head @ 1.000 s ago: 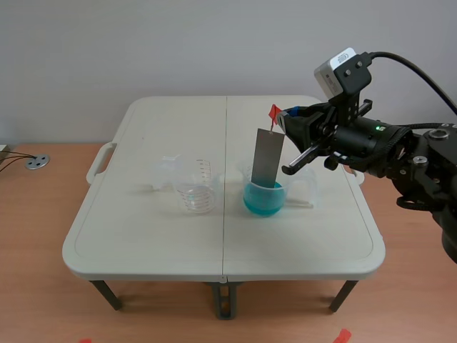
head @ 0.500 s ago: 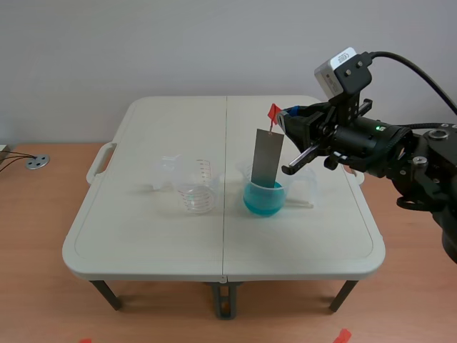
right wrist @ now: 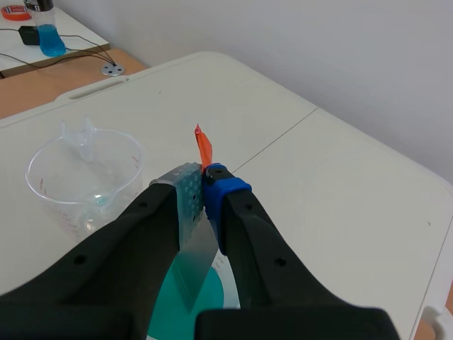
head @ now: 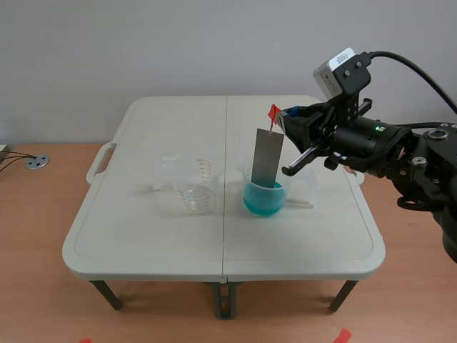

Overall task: Hold the metal plate by the orange handle, dip it into the blue solution, take it out and point at it, then put the plate back in the beaker on the left.
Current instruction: 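Hold the plate still in the solution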

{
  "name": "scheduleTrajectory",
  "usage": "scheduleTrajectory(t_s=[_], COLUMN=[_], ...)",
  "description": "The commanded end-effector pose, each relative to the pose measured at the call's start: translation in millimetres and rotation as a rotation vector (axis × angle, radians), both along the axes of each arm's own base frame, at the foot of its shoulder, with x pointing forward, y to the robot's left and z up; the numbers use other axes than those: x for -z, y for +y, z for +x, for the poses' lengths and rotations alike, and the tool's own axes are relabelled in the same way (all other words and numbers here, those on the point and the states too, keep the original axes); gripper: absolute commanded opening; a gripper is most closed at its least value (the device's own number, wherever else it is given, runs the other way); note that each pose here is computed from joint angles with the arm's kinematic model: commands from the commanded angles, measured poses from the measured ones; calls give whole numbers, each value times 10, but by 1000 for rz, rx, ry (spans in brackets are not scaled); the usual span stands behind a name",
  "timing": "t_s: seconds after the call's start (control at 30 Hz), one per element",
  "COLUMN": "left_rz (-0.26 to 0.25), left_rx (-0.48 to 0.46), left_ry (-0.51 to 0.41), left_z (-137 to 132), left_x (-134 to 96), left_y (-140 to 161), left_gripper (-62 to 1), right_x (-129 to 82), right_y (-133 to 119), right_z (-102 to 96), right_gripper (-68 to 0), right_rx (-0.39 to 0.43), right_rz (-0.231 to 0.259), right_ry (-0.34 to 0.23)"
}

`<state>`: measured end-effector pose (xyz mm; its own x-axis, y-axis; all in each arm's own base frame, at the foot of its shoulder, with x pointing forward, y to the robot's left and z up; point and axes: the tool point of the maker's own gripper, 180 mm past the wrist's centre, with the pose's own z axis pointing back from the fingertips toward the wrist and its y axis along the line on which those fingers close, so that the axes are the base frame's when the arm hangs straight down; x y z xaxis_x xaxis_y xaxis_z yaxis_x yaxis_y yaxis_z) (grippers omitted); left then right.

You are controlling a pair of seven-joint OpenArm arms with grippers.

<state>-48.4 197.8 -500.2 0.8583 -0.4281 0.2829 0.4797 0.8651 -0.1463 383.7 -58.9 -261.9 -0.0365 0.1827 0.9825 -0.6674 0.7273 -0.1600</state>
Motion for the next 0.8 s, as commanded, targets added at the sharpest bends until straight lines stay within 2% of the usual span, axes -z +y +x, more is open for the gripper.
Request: scheduleTrajectory(t_s=[0.0,0.77], left_rz=[-5,8], left_rx=[-1,1], left_ry=[-10,8], left_z=[31,6], left_x=[-16,3], left_y=[-8,21], left_gripper=[-593,-593], right_x=[-126,-132], right_y=[0,-5], right_z=[58,54], right_gripper=[-662,-662], right_rx=[-3,-6], right_rz=[11,12], right_ry=[-34,-36])
